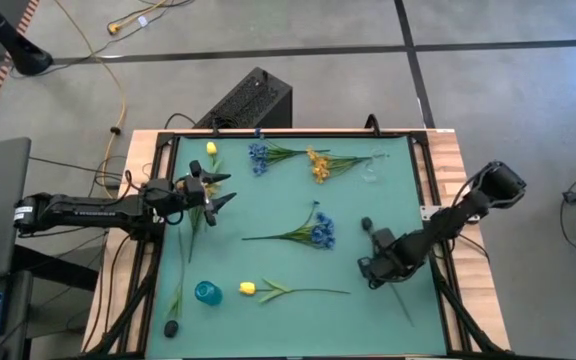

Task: Sort flowers into vase by color
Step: Put the right black flower into the blue flower vase

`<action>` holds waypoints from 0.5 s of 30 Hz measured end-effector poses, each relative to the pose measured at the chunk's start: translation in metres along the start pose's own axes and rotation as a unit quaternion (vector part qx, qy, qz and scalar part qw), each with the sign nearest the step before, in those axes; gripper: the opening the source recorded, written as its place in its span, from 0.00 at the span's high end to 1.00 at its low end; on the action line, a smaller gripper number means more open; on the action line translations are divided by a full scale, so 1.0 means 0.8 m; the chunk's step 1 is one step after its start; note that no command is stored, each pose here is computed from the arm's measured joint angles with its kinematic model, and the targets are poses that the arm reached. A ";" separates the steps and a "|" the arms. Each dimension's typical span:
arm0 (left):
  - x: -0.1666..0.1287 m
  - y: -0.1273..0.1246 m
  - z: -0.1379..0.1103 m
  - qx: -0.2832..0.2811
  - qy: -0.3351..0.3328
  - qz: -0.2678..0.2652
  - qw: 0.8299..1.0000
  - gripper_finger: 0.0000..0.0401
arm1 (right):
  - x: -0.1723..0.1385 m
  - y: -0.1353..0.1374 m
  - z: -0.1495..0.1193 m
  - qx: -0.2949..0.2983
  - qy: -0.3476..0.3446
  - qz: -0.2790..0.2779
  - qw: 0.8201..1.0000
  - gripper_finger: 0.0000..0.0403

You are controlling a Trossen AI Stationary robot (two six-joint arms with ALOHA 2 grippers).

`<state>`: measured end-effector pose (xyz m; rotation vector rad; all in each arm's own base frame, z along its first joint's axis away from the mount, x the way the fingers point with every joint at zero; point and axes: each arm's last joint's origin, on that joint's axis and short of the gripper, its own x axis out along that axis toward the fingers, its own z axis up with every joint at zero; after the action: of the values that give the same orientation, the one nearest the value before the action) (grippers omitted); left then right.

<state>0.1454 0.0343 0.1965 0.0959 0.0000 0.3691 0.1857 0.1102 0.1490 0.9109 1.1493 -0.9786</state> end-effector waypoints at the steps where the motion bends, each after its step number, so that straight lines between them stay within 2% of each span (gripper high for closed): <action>1: 0.000 0.000 0.000 -0.001 0.000 0.000 1.000 0.36 | -0.005 0.005 0.003 -0.002 -0.018 0.010 1.000 0.90; 5: 0.000 0.000 0.000 -0.002 0.000 0.000 1.000 0.36 | -0.029 0.025 0.019 -0.022 -0.081 0.059 0.995 0.93; 9: 0.000 0.000 0.000 -0.002 0.000 0.001 1.000 0.36 | -0.061 0.039 0.037 -0.052 -0.150 0.108 0.981 0.95; 12: 0.000 0.000 0.000 -0.005 0.000 0.001 1.000 0.36 | -0.087 0.044 0.049 -0.074 -0.203 0.144 0.966 0.94; 15: 0.000 0.000 0.000 -0.007 0.000 0.001 1.000 0.36 | -0.108 0.053 0.057 -0.107 -0.264 0.192 0.939 0.93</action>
<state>0.1454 0.0343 0.1965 0.0826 -0.0016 0.3706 0.2282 0.0929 0.2454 0.6102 0.5762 -0.6959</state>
